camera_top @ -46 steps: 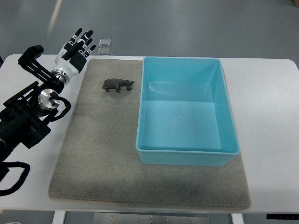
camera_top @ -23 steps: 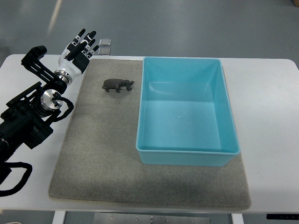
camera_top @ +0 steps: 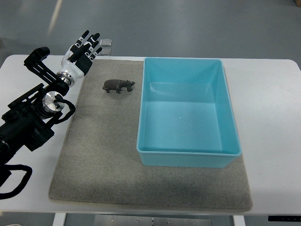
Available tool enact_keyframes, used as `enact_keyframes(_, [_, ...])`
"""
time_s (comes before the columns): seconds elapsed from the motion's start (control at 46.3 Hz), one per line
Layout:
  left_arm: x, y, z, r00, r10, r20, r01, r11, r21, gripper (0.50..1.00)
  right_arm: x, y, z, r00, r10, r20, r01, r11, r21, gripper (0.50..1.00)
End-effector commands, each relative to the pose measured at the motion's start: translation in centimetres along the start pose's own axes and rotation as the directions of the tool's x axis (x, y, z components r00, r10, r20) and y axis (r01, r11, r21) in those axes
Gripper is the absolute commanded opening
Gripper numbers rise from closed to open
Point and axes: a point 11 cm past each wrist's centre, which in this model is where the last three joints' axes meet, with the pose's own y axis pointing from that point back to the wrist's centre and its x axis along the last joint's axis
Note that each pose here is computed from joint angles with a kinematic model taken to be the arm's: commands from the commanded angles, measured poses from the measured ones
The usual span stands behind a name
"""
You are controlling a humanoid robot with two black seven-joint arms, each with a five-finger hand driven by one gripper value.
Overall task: Place brown hippo in blue box with left hand
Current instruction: 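Reach the left hand forward over the brown hippo, fingers open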
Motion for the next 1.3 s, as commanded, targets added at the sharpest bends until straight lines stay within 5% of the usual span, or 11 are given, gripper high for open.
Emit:
enact_keyframes(0.0, [-0.7, -0.1, 0.1, 1.0, -0.025, 0.004, 0.025, 1.0, 0.004, 0.996, 0.0, 0.0, 0.0, 1.0, 0.0, 0.0, 0.0, 1.0, 0.0, 0.936])
enact_keyframes(0.626, [-1.7, 0.7, 0.0, 0.954, -0.153, 0.258, 0.124, 0.985, 0.124, 0.996, 0.0, 0.0, 0.0, 1.0, 0.0, 0.0, 0.0, 1.0, 0.0, 0.936])
enact_keyframes(1.274, [-2.6, 1.3, -0.4, 0.651, -0.365, 0.666, 0.179, 0.926, 0.332, 0.996, 0.0, 0.0, 0.0, 1.0, 0.0, 0.0, 0.0, 1.0, 0.0, 0.936])
